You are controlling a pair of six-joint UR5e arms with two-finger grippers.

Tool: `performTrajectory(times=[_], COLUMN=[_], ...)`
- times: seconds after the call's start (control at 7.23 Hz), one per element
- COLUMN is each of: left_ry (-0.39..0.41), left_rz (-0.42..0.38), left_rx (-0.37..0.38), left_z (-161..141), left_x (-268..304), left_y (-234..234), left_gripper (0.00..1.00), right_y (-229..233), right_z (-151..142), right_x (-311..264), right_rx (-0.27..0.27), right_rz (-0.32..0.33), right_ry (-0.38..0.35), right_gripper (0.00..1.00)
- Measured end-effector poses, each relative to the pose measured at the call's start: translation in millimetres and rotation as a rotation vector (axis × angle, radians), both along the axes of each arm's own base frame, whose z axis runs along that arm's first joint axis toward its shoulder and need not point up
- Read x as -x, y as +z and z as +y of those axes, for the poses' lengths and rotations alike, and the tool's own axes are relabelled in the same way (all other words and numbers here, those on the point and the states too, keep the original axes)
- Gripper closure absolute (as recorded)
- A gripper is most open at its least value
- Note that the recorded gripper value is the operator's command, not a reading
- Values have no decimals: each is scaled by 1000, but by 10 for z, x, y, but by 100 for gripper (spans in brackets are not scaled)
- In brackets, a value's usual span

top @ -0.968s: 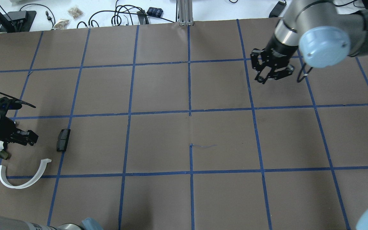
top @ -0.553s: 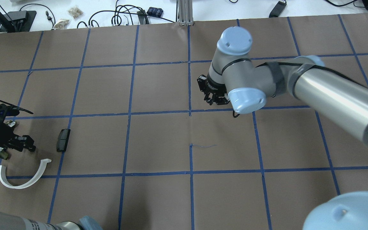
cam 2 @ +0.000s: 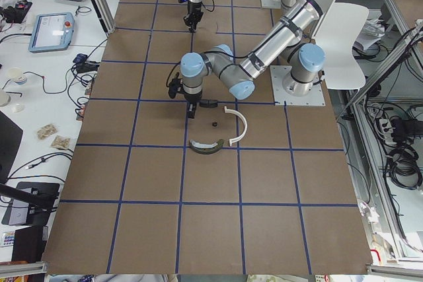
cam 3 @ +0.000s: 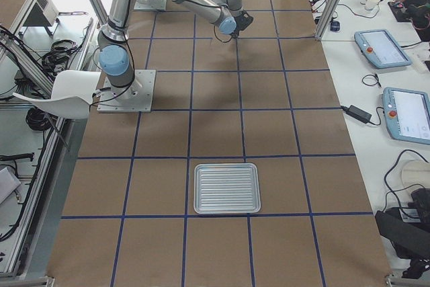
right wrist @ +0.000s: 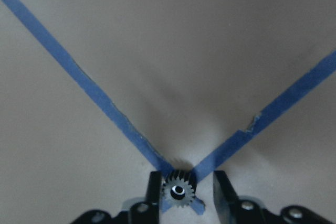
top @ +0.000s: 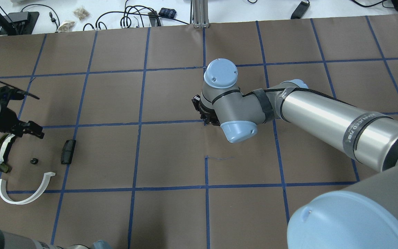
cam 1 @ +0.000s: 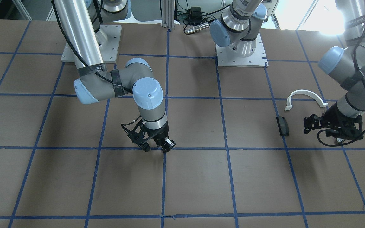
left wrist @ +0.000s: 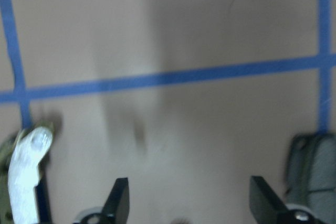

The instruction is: Place bearing gear from tray to pile

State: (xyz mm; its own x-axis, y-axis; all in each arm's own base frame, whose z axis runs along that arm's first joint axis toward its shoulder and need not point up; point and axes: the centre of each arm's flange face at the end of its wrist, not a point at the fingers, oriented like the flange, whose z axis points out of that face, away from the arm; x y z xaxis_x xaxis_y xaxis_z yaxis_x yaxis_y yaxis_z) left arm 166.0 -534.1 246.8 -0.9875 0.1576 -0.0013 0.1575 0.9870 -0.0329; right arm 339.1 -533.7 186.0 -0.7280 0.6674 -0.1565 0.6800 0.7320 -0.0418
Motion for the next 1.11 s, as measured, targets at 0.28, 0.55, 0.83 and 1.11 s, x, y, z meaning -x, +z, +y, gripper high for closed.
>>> performTrajectory(times=[0.28,0.55,0.83,1.11], left_ry=[-13,38,90,135], left_rz=[3,6,16,38], left_rx=[3,9,21,29], left_z=[-174,-181,-148,-49], left_x=[912,1789,2833,3723], left_y=[178,257,150,-7], left_gripper=[4,0,0,0], right_y=[425,1182,1967,2639], right_z=[-63,-218,-103,361], right_x=[274,1117,1994,2265], right_rx=[8,18,25,-37], right_rz=[77,139,177,175], right_ry=[122,281,413,447], right_gripper=[0,0,0,0])
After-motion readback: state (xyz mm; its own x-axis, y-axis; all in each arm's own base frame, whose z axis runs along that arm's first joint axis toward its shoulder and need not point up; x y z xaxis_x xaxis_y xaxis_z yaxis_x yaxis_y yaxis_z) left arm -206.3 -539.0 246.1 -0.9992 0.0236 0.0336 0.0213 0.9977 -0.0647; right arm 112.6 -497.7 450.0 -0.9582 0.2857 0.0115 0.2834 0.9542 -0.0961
